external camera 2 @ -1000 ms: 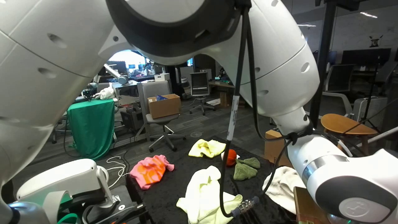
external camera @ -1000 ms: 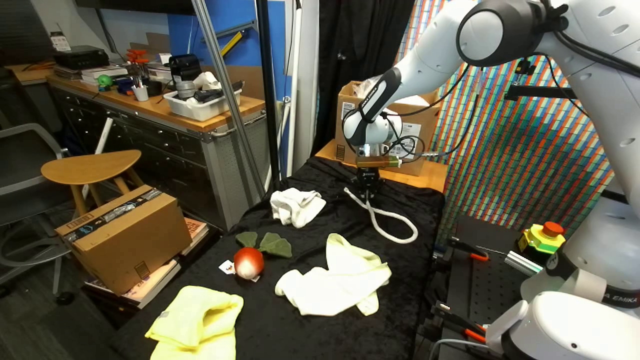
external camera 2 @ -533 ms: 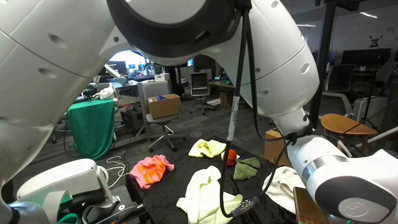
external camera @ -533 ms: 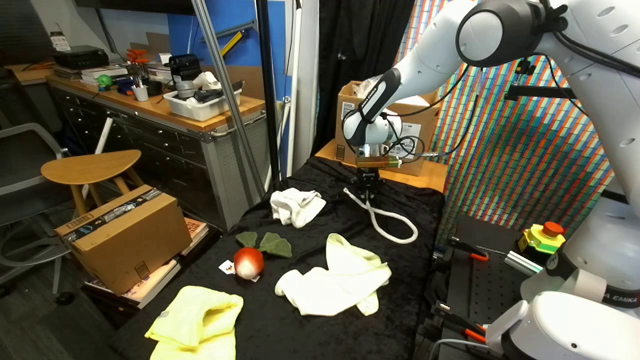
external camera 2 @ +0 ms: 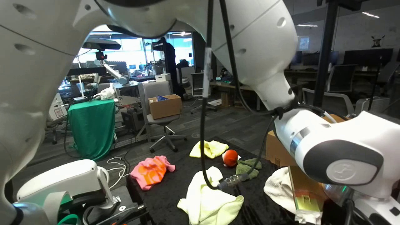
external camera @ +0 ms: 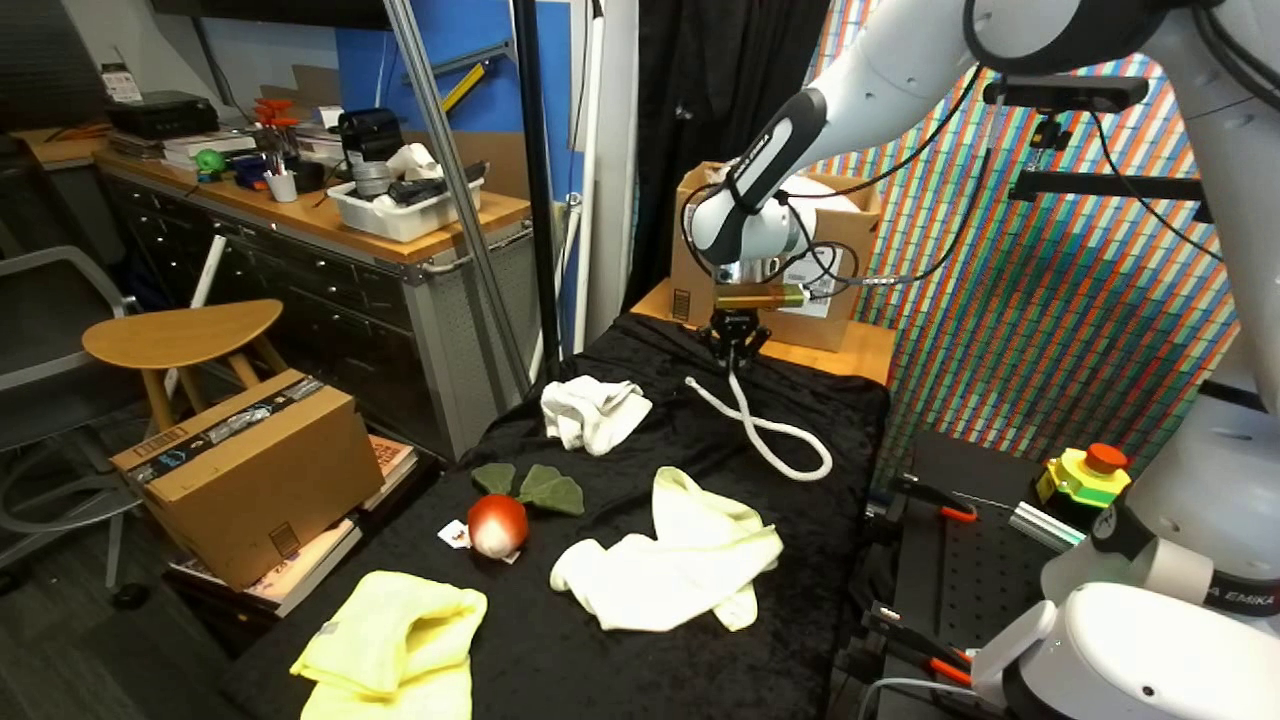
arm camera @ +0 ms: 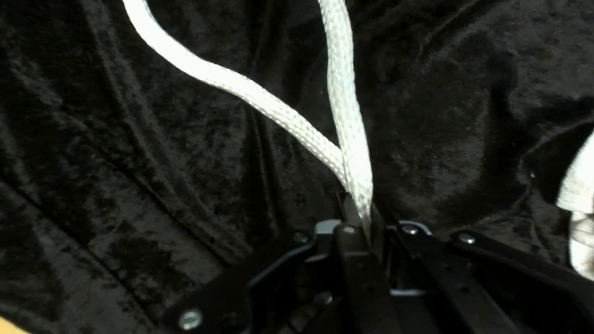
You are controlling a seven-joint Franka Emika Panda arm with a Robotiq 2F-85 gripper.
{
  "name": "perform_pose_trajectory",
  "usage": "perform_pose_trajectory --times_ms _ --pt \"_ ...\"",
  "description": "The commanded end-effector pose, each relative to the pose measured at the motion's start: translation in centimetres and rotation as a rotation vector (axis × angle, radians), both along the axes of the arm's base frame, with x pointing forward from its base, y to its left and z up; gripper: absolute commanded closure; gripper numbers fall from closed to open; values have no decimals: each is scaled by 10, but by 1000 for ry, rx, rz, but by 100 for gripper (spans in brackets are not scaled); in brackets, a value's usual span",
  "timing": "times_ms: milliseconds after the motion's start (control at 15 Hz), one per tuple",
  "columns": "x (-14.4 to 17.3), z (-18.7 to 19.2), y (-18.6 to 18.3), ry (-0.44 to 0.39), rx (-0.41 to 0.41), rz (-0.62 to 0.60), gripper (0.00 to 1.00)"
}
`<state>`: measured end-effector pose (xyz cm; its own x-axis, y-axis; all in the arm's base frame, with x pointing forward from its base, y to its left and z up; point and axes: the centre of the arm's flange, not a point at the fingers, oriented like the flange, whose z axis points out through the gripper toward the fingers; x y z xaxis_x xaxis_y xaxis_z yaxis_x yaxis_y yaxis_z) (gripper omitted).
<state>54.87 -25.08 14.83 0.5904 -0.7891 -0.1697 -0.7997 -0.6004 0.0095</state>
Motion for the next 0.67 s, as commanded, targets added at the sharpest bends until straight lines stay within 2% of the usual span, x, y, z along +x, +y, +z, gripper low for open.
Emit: perform_pose_trajectory --times_ms 0,333,600 --pt "-39 81 18 -115 -85 30 92" --pt "-71 168 32 -273 -183 56 92" --pt "-91 220 52 -292 -245 191 92"
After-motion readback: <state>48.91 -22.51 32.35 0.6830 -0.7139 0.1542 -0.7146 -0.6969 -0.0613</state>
